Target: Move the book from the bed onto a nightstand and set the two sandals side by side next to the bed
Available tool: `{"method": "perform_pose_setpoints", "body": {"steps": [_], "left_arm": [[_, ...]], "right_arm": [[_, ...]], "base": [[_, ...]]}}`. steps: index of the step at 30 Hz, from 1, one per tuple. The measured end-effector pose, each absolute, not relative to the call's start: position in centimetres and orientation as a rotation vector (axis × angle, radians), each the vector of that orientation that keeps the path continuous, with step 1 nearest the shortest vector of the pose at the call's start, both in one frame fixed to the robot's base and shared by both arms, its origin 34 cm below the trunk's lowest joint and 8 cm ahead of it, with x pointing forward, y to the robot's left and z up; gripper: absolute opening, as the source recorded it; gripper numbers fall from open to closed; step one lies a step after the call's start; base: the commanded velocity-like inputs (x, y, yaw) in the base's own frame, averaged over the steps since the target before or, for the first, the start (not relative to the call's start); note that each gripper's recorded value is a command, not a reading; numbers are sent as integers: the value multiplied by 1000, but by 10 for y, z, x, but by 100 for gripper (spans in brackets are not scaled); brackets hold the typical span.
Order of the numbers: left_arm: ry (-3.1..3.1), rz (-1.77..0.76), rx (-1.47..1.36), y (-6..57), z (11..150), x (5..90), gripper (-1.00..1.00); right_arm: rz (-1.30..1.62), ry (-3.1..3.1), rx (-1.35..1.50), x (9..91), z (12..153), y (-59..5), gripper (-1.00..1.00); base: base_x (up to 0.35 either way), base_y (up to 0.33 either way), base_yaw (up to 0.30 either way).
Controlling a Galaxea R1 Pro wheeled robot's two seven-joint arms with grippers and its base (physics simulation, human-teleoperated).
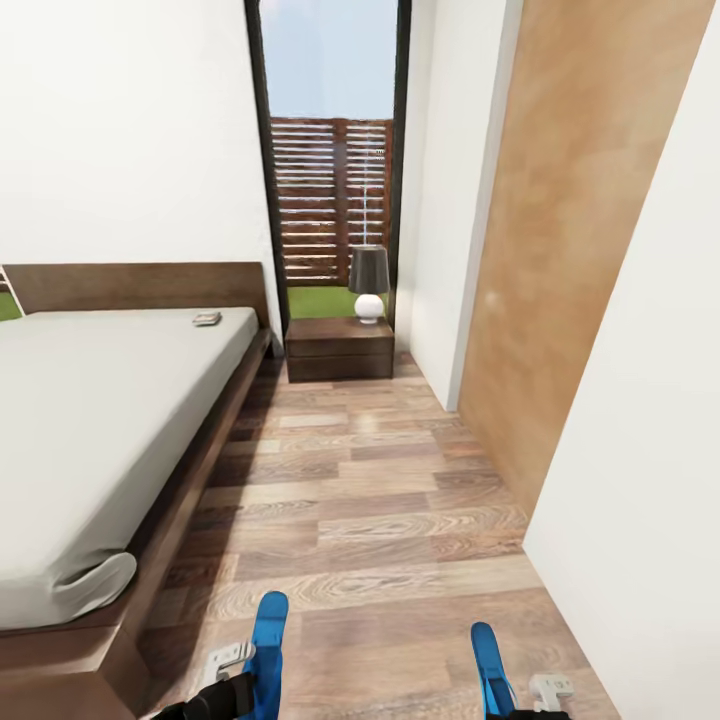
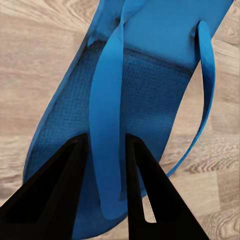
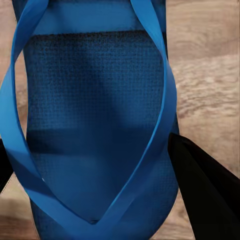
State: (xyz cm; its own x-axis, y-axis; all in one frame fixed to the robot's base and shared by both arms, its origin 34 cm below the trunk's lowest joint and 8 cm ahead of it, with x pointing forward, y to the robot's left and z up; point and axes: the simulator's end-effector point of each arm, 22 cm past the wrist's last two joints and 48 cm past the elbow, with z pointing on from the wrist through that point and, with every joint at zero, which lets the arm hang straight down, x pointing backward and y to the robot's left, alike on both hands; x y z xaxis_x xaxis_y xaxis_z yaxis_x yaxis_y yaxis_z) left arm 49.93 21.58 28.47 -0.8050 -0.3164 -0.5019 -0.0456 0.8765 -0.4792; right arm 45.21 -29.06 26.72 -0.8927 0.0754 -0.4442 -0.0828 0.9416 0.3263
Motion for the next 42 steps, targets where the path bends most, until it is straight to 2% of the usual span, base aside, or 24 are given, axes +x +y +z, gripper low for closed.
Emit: {"method": "perform_pose_setpoints", "body": {"steps": [42], "left_arm": [[2451, -609, -261, 216, 285, 499, -100]], "right_arm": [[471, 2632, -6, 452, 267, -290, -100]], "base": [[327, 0, 1]]}}
